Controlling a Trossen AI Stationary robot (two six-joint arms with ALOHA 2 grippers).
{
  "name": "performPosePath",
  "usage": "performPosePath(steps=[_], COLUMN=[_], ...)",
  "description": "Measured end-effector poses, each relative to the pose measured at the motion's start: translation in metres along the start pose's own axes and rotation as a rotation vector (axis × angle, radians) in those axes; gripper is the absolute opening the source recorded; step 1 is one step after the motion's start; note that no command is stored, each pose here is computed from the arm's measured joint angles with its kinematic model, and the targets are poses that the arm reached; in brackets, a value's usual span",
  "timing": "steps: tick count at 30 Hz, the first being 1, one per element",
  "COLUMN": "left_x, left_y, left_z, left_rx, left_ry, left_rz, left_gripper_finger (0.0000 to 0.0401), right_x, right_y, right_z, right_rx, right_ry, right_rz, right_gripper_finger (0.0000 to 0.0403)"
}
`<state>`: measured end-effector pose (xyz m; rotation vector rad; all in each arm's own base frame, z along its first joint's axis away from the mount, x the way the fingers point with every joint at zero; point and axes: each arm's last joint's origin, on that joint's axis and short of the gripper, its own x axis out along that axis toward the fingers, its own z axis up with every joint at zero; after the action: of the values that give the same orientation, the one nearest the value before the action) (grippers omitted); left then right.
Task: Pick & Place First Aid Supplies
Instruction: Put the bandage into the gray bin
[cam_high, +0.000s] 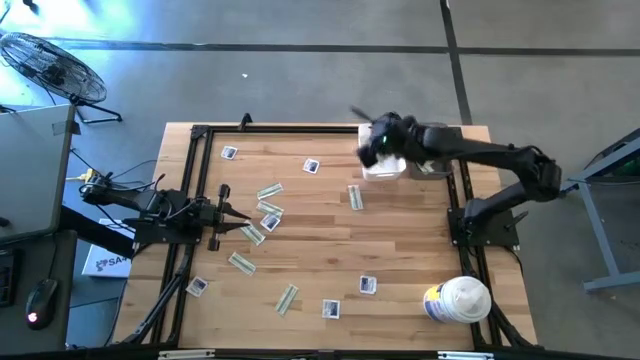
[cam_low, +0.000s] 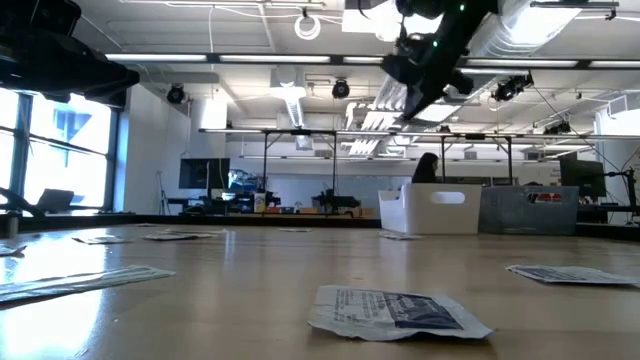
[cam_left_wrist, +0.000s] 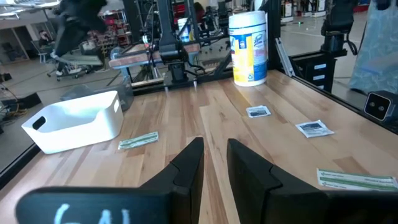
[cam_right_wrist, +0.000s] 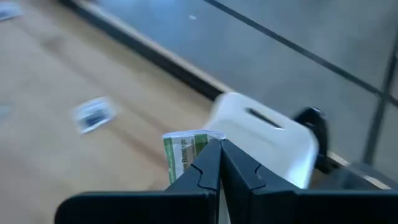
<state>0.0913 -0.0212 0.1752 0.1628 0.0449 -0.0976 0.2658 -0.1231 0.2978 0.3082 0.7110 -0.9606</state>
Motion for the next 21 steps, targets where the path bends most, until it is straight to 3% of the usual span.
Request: performPosePath(steps=[5, 12, 21], left_x=[0.0, 0.0, 0.0], left_y=[0.0, 0.0, 0.0], left_z=[0.0, 0.0, 0.0], left_rx=[0.0, 0.0, 0.0], left_ry=[0.0, 0.0, 0.0], left_rz=[0.0, 0.0, 0.0], left_gripper_finger=[0.0069, 0.0069, 0.0069], right_x=[0.042, 0.098, 0.111], right_y=[-0.026, -0.04, -0.043], right_z=[-0.005, -0.037, -0.038], right_rx=[0.071, 0.101, 0.073], right_ry=[0.055, 0.19, 0.191], right_rz=[-0.096, -0.109, -0.106], right_gripper_finger=[0.0004, 0.0001, 0.0028])
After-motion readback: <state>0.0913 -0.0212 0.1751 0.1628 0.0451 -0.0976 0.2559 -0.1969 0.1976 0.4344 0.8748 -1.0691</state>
